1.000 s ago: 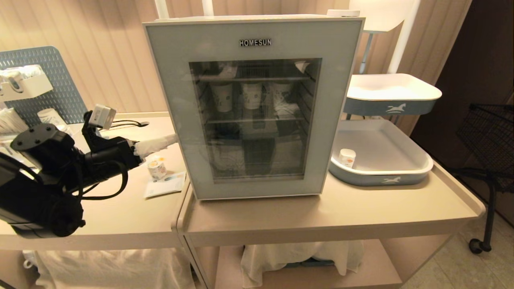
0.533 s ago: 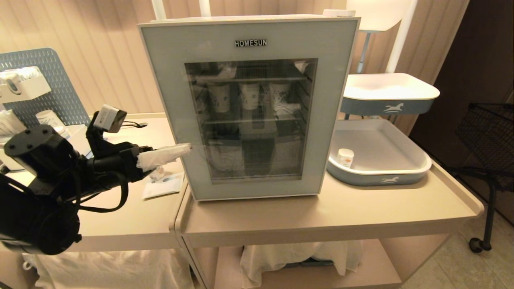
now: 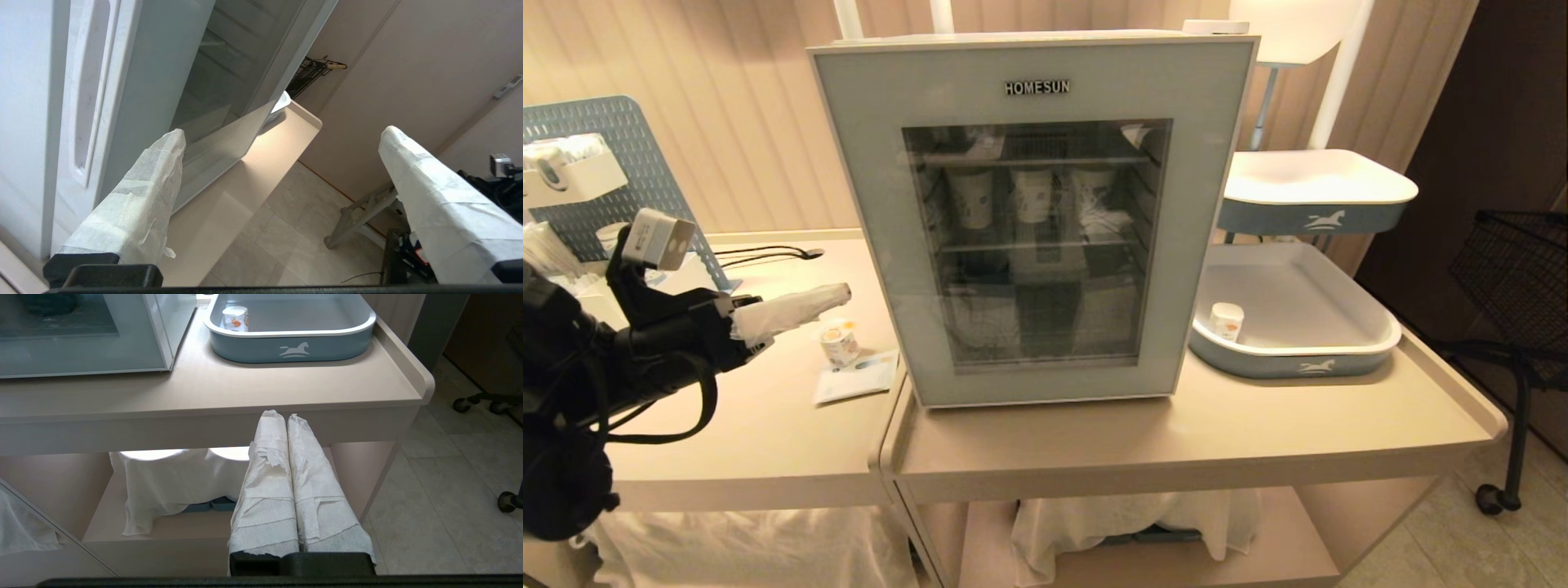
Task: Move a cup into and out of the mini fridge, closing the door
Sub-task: Open the freezer door
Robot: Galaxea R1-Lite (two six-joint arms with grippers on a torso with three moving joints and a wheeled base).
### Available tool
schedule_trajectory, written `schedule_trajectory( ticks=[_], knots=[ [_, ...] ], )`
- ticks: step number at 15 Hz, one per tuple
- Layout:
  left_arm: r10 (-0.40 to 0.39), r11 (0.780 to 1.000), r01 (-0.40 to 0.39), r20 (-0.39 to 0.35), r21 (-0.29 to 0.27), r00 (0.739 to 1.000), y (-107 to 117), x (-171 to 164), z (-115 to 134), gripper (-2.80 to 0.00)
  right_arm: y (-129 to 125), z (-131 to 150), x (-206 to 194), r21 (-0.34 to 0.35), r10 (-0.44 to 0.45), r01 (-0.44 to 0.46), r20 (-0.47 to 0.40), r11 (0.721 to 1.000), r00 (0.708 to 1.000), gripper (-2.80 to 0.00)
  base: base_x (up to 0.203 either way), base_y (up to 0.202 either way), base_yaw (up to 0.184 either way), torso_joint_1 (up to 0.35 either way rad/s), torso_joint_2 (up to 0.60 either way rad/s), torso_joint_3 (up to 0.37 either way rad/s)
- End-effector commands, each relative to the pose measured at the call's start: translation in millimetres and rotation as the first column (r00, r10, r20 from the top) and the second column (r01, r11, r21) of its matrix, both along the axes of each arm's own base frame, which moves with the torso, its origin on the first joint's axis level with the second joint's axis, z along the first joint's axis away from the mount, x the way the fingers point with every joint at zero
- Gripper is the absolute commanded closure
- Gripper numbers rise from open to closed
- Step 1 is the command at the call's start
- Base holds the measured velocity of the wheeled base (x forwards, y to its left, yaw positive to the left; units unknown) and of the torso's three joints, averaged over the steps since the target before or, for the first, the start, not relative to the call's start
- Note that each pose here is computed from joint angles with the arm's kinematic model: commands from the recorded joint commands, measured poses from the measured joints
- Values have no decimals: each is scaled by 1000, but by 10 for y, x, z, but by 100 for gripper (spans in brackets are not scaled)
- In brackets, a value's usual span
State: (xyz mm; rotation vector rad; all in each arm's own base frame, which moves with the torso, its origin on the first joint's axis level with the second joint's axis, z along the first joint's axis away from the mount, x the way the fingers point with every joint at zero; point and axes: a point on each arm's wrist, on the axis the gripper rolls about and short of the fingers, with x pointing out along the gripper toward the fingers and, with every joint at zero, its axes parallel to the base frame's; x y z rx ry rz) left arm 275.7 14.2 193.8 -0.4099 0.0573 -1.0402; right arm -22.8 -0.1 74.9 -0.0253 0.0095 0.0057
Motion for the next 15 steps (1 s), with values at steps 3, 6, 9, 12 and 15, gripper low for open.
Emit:
schedule_trajectory(
  ticks=[3, 6, 9, 12, 15],
  knots=[
    [21, 1000, -21, -11, 2, 1000, 84, 121, -80, -280, 0, 1, 0, -1, 1, -1, 0, 1000, 1000, 0, 0, 0, 0, 0, 0, 0],
    [20, 1000, -20, -14, 16, 1000, 87, 355, -234, -280, 0, -1, 1, -1, 1, -1, 0, 1000, 1000, 0, 0, 0, 0, 0, 0, 0],
    [2, 1000, -1, -16, 16, 1000, 42, 521, -305, -280, 0, 1, 0, -1, 1, -1, 0, 1000, 1000, 0, 0, 0, 0, 0, 0, 0],
    [-37, 999, 37, -10, 14, 999, -82, 605, -314, -280, 0, -3, 1, -1, 1, -1, -1, 1000, 1000, 0, 0, 0, 0, 0, 0, 0],
    [-64, 998, 64, -6, 13, 998, -173, 674, -328, -280, 0, 0, 0, -1, 1, -1, 0, 1000, 1000, 0, 0, 0, 0, 0, 0, 0]
  ],
)
